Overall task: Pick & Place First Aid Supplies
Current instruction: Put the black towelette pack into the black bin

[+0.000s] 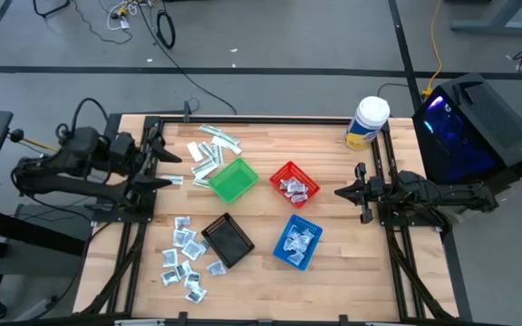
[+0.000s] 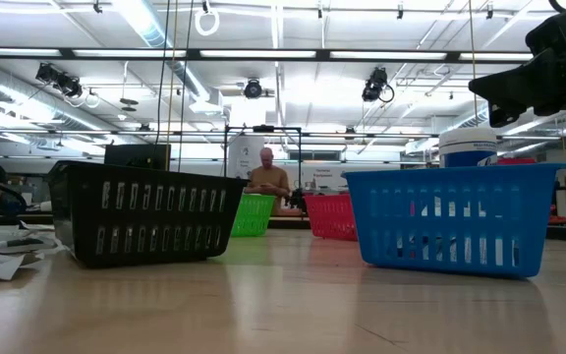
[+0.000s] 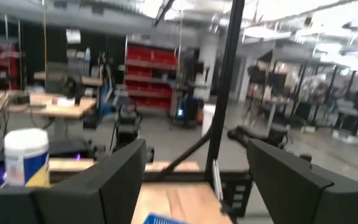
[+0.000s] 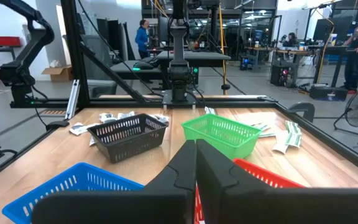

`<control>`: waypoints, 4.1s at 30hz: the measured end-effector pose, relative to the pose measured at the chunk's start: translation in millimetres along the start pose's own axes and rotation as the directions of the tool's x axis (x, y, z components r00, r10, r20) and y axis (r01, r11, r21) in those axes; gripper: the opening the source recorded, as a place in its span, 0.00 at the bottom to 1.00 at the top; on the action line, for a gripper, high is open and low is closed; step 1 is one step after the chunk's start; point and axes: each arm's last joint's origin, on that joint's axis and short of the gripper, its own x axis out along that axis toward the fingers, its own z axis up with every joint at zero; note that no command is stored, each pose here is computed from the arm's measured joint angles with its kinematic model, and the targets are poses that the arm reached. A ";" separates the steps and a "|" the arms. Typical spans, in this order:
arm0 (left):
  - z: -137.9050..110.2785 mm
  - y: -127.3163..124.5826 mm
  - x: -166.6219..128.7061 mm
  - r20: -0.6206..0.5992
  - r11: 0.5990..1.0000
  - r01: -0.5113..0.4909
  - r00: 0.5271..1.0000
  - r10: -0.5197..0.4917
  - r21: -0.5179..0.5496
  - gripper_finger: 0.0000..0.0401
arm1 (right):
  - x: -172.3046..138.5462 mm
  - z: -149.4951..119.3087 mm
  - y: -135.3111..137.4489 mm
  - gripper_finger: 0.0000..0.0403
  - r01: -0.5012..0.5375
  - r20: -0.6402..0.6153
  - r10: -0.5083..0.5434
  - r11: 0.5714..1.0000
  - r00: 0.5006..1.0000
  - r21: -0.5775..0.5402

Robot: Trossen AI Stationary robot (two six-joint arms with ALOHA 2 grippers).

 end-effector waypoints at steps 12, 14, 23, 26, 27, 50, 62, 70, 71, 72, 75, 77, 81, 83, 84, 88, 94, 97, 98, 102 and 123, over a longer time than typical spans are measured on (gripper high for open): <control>3.2 2.3 9.3 -0.284 0.997 -0.080 0.955 0.080 0.014 0.72 | 0.0 0.0 0.0 0.03 0.000 0.000 0.000 1.000 1.000 0.000; -0.5 3.5 12.7 -0.316 0.996 -0.086 0.945 0.085 0.011 0.72 | 0.0 0.0 0.0 0.03 0.000 0.000 0.000 1.000 1.000 0.000; -25.4 9.3 21.8 -0.539 0.992 -0.128 0.836 0.107 -0.003 0.72 | 0.0 0.0 0.0 0.03 0.000 0.000 0.000 1.000 1.000 0.000; -34.5 10.9 22.2 -0.617 0.989 -0.144 0.779 0.110 -0.006 0.72 | 0.0 0.0 0.0 0.03 0.000 0.000 0.000 1.000 1.000 0.000; -38.0 11.5 22.1 -0.647 0.988 -0.153 0.754 0.113 -0.005 0.72 | 0.0 0.0 0.0 0.03 0.000 0.000 0.000 1.000 1.000 0.000; -85.1 23.4 32.5 -0.936 0.912 -0.408 0.302 0.179 0.042 0.72 | 0.0 0.0 0.0 0.03 0.000 0.000 0.000 1.000 1.000 0.000; -109.9 11.7 43.3 -0.977 0.948 -0.310 0.171 0.130 0.072 0.72 | 0.0 0.0 0.0 0.03 0.000 0.000 0.000 1.000 1.000 0.000; -130.2 -9.1 39.9 -0.989 0.995 -0.080 0.131 0.065 0.055 0.72 | 0.0 0.0 0.0 0.03 0.000 0.000 0.000 1.000 1.000 0.000; -131.6 -13.1 40.2 -0.990 0.998 -0.041 0.134 0.042 0.037 0.72 | 0.0 0.0 0.0 0.03 0.000 0.000 0.000 1.000 1.000 0.000; -132.9 -17.2 40.1 -0.991 1.000 -0.011 0.136 0.021 0.020 0.72 | 0.0 0.0 0.0 0.03 0.000 0.000 0.000 1.000 1.000 0.000; -134.2 -28.9 39.7 -0.990 0.998 0.060 0.140 -0.009 -0.001 0.72 | 0.0 0.0 0.0 0.03 0.000 0.000 0.000 1.000 1.000 0.000; -134.7 -35.9 39.0 -0.989 0.994 0.108 0.143 -0.024 -0.008 0.72 | 0.0 0.0 0.0 0.03 0.000 0.000 0.000 1.000 1.000 0.000; -135.6 -51.4 37.4 -0.986 0.963 0.270 0.157 -0.061 -0.016 0.72 | 0.0 0.0 0.0 0.03 0.000 0.000 0.000 1.000 1.000 0.000; -135.7 -59.5 36.6 -0.982 0.931 0.364 0.166 -0.084 -0.018 0.72 | 0.0 0.0 0.0 0.03 0.000 0.000 0.000 1.000 1.000 0.000; -135.8 -63.3 35.8 -0.981 0.912 0.410 0.170 -0.094 -0.017 0.72 | 0.0 0.0 0.0 0.03 0.000 0.000 0.000 1.000 1.000 0.000; -135.8 -77.2 33.0 -0.974 0.838 0.546 0.182 -0.134 -0.013 0.72 | 0.0 0.0 0.0 0.03 0.000 0.000 0.000 1.000 1.000 0.000; -141.6 -92.2 29.5 -0.979 0.785 0.619 0.145 -0.142 -0.022 0.72 | 0.0 0.0 0.0 0.03 0.000 0.000 0.000 1.000 1.000 0.000; -148.1 -100.6 28.9 -0.985 0.761 0.648 0.107 -0.137 -0.035 0.72 | 0.0 0.0 0.0 0.03 0.000 0.000 0.000 1.000 1.000 0.000; -150.3 -103.0 28.9 -0.986 0.754 0.656 0.095 -0.134 -0.039 0.72 | 0.0 0.0 0.0 0.03 0.000 0.000 0.000 1.000 1.000 0.000; -158.9 -112.2 28.8 -0.992 0.708 0.705 0.062 -0.107 -0.032 0.72 | 0.0 0.0 0.0 0.03 0.000 0.000 0.000 1.000 1.000 0.000; -220.2 -122.7 16.3 -0.986 0.616 0.787 0.121 -0.116 0.025 0.72 | 0.0 0.0 0.0 0.03 0.000 0.000 0.000 1.000 1.000 0.000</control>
